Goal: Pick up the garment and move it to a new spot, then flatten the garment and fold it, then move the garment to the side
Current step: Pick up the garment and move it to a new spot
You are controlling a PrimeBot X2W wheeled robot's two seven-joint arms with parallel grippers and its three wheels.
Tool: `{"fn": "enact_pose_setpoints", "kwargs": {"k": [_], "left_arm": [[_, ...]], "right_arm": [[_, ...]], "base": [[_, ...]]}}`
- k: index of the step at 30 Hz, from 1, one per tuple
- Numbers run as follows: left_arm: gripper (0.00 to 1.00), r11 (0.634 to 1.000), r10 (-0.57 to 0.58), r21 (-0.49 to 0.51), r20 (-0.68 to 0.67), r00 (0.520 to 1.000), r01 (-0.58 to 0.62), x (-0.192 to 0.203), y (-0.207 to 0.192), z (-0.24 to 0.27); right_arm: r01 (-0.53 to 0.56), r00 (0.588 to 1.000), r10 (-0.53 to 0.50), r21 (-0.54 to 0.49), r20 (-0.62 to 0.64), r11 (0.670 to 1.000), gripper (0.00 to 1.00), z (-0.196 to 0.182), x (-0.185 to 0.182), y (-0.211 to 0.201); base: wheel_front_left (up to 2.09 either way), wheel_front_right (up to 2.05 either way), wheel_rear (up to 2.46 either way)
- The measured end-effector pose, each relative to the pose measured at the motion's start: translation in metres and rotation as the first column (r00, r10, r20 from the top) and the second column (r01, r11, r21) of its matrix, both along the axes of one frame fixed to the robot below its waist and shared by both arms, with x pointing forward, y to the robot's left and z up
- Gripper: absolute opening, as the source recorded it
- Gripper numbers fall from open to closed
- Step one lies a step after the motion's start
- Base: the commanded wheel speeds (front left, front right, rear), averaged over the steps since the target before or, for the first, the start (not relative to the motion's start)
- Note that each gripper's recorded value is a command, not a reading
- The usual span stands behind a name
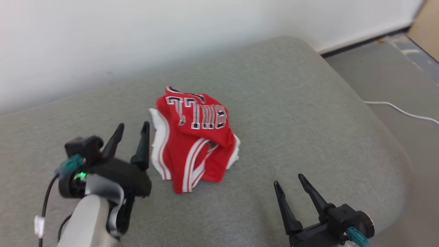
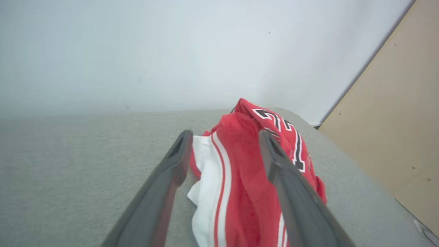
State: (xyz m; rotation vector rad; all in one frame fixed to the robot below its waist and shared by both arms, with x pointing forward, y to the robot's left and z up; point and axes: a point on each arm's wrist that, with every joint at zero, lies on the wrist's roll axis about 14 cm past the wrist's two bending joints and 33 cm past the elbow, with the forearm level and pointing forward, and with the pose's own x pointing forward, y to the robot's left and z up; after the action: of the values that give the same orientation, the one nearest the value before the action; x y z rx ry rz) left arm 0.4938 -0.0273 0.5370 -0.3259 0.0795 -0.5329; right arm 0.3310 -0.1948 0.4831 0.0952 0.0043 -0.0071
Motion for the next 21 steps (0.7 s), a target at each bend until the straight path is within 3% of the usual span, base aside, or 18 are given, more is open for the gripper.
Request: {"fn": "enact_pose_setpoints", "kwargs": {"k": [5, 11, 21], "left_arm": [[1.00, 0.988, 0.155, 0.006, 0.102, 0.983, -0.156, -0.016, 0.062, 0.006], [1.00, 0.950, 0.306, 0.027, 0.121, 0.944, -0.311, -0.058, 0.127, -0.010], [1.00, 0.874, 0.469, 0.085, 0.105, 0.877, -0.478, -0.129, 0.195, -0.035]], "right_arm": [[-0.049, 0.999, 0.049, -0.031, 0.010, 0.998, 1.00, 0.003, 0.007, 0.012], [-0.119, 0.992, 0.121, -0.065, 0.028, 0.991, 1.00, 0.011, 0.015, 0.025], [-0.181, 0.980, 0.188, -0.096, 0.065, 0.979, 1.00, 0.024, 0.027, 0.037]], "base": [[0.00, 0.00, 0.00], [0.00, 0.00, 0.00], [0.00, 0.00, 0.00]]}}
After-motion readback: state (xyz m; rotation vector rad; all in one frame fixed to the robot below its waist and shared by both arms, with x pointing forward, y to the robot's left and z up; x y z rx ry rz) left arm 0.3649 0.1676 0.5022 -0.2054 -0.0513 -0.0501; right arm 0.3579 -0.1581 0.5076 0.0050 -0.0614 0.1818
